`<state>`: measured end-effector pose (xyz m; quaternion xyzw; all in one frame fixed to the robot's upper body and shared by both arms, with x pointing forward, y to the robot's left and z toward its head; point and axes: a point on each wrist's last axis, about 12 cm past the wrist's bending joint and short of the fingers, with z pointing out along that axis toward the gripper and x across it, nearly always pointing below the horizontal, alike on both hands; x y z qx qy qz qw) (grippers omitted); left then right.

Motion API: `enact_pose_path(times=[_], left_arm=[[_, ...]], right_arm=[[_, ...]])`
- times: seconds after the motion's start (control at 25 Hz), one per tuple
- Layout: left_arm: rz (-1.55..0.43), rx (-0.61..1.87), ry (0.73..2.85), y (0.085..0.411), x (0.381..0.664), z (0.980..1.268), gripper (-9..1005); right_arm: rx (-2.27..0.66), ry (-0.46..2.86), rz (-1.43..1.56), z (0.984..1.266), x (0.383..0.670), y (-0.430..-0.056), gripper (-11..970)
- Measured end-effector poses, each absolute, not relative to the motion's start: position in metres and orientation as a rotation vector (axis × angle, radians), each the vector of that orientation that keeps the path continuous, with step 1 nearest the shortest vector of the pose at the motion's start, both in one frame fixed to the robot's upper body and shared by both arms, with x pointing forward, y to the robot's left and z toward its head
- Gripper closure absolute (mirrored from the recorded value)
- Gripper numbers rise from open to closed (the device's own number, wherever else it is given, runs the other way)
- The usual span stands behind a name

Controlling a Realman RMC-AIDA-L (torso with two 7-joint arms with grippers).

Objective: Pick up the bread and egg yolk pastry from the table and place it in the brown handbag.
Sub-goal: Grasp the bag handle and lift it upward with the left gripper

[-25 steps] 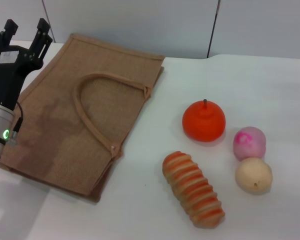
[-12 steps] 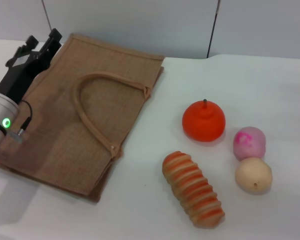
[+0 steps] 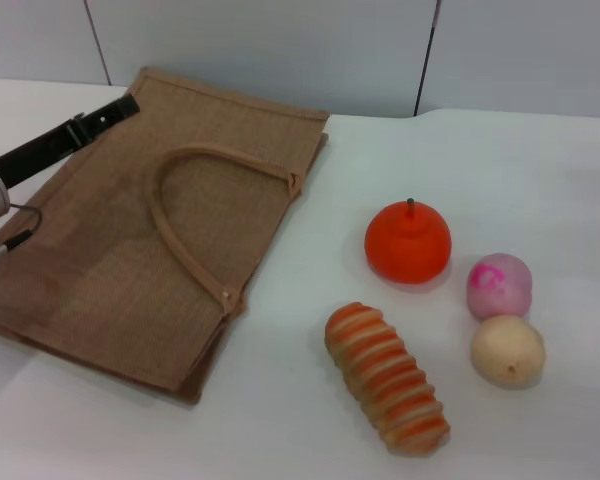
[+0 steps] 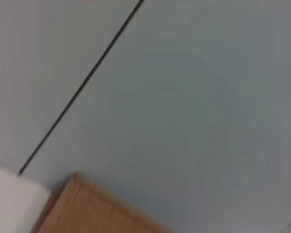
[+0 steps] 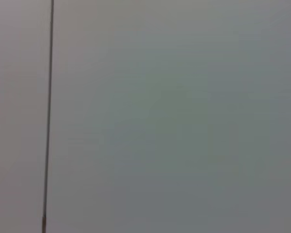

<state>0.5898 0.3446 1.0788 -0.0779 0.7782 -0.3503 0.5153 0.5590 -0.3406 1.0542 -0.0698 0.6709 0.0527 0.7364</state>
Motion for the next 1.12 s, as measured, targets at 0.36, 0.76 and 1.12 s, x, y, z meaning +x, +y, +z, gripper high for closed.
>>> enact_pose_path(times=[0.36,0.76,1.12], left_arm=[[-0.733,-0.139,2.268,0.357,0.612,1.11,180],[-0.582,0.057,2.395,0.337,0.629,1.119,180],[-0.506,0.112,2.412,0.325,0.637,1.116,180]], right_arm=[[-0.155,1.488,0.11,1.055,0.564,-0.34,77],[-0.153,1.493,0.108,1.054,0.564,-0.34,77],[-0.153,1.5,0.106,1.054,0.565,-0.34,77]])
